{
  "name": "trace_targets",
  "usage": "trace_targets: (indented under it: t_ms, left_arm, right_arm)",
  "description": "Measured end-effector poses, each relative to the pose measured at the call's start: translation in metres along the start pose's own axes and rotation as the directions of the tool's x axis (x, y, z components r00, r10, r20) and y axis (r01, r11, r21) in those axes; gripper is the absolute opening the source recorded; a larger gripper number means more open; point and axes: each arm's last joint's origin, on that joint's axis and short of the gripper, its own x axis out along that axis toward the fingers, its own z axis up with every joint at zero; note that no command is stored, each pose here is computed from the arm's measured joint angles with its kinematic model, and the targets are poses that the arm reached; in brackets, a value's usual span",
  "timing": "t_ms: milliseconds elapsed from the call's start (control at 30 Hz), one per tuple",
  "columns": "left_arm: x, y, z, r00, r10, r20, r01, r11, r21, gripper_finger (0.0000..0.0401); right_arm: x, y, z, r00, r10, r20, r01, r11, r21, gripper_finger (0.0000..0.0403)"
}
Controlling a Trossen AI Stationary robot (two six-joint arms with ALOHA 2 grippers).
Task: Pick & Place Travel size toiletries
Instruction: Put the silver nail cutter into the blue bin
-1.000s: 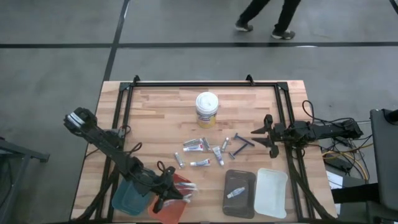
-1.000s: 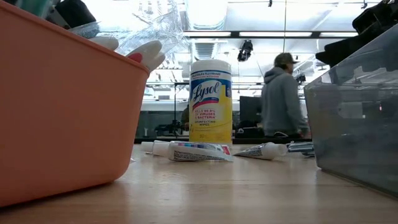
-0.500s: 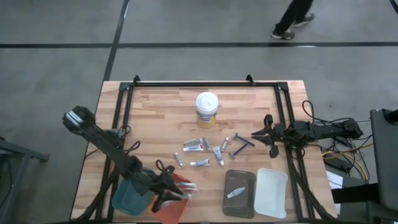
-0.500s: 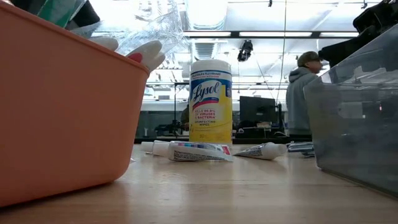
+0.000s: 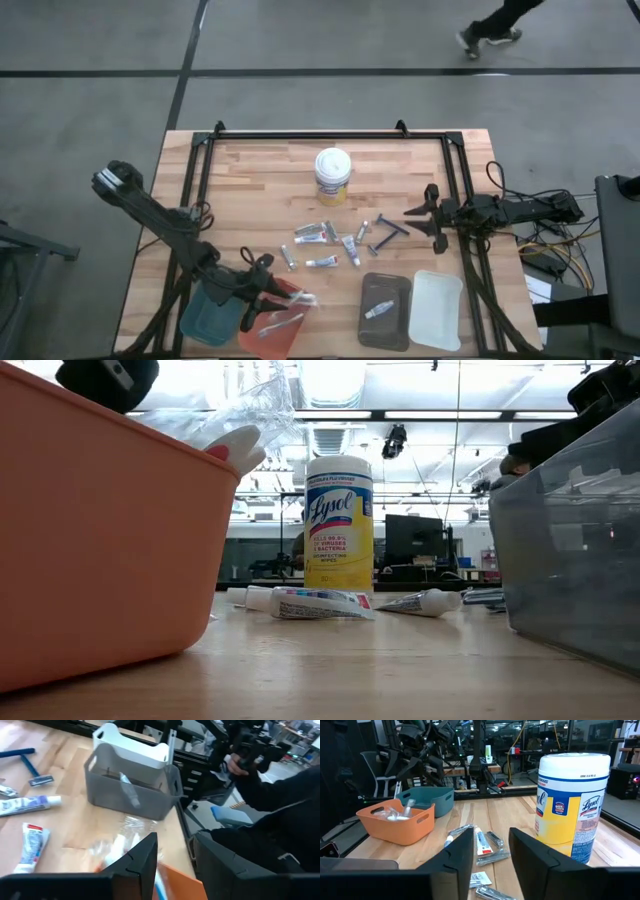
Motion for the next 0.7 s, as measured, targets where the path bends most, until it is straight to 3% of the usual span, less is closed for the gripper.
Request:
trace_targets:
  t_ms: [333,700]
  left_arm:
    - [0.003,0.009,0.005,1.000,0.031,0.007,-0.031,1.000,0.005,0.0133]
    - [0.012,0.036,0.016,0.996,0.090,-0.016,-0.090,0.996,0.022,0.0133]
  right_arm:
    - [0.000,0.000,0.000,1.000,0.000,0.000,0.000,1.000,0.000,0.0174]
    - [0.000,0.000,0.000,1.000,-0.002,0.000,0.002,1.000,-0.003,0.0196]
